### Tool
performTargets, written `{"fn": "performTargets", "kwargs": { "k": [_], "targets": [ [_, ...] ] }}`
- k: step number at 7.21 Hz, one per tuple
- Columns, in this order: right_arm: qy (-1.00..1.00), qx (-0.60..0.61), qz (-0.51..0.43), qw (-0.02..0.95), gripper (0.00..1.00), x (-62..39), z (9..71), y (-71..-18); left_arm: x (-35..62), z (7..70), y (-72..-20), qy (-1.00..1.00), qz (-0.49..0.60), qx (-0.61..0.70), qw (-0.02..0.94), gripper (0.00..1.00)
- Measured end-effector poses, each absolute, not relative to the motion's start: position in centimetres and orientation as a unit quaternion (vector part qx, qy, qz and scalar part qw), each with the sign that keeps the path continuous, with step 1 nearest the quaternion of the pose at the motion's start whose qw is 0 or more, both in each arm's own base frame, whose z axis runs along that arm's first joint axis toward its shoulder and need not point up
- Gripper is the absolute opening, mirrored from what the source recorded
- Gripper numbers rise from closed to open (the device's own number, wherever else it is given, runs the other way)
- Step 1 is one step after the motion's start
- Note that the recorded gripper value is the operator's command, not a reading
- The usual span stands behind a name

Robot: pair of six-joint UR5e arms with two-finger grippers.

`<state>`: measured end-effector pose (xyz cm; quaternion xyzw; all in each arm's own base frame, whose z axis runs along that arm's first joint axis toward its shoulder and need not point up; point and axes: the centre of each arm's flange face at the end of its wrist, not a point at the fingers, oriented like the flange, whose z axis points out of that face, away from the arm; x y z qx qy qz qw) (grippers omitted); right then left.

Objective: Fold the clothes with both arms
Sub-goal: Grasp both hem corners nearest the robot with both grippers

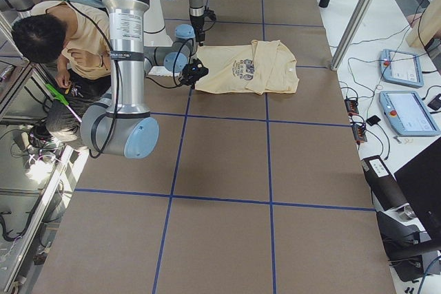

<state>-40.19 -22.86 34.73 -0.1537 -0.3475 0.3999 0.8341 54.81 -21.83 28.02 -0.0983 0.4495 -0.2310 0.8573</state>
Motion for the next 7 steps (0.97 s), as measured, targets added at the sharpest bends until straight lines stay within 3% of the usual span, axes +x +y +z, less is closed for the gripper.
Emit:
{"fn": "performTargets", "kwargs": {
  "k": [7],
  "targets": [
    [-0.348, -0.154, 0.398, 0.835, 0.00, -40.29, 34.65, -22.66, 55.39, 28.70, -21.82, 0.443, -0.231, -0.098, 0.861, 0.55]
  ]
}}
